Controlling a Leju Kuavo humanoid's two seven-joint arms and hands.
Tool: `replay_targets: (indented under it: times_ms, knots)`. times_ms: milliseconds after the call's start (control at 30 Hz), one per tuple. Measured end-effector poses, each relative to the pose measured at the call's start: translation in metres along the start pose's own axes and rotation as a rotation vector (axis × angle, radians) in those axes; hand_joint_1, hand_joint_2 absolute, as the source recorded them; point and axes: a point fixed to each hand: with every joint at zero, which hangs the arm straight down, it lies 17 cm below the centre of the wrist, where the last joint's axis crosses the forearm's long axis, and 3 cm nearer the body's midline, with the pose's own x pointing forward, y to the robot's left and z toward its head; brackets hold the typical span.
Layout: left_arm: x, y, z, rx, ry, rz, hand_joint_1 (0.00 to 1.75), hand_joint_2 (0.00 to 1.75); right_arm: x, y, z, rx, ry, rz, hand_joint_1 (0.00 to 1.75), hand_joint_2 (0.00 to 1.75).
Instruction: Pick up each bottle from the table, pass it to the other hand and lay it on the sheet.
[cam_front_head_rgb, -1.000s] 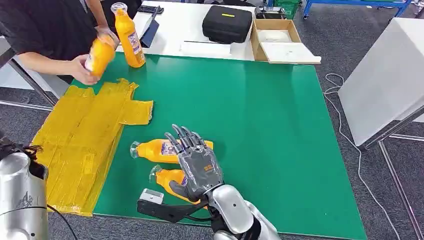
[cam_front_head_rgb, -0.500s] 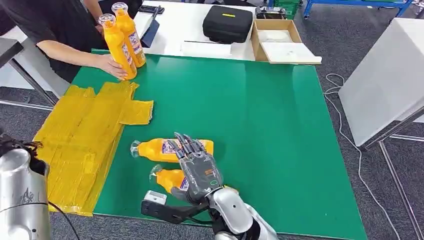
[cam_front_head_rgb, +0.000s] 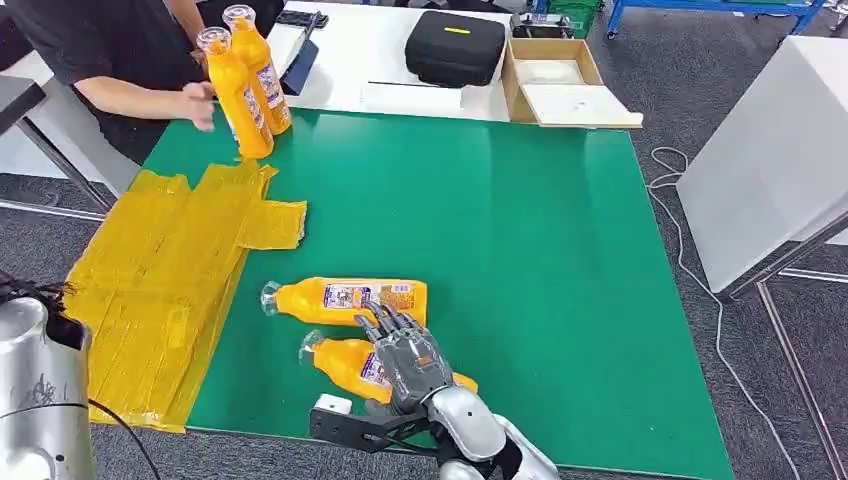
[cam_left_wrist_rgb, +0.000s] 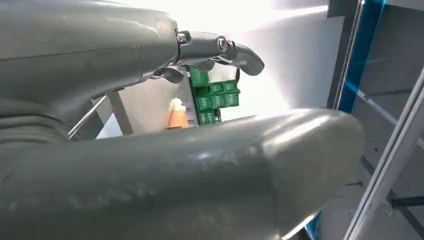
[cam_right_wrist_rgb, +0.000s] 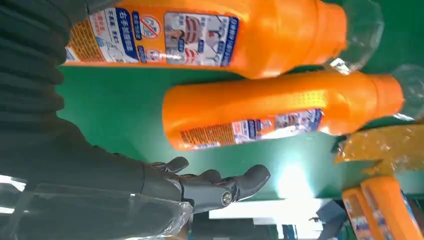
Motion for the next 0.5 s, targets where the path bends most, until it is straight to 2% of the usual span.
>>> replay_targets:
  times_ms: [500]
  knots:
    - [-0.008,0.017,-0.008,0.032,0.012,-0.003,0.00,0.00,-0.024,0.036,0.005,0.094,0.012,0.035,0.00,1.75]
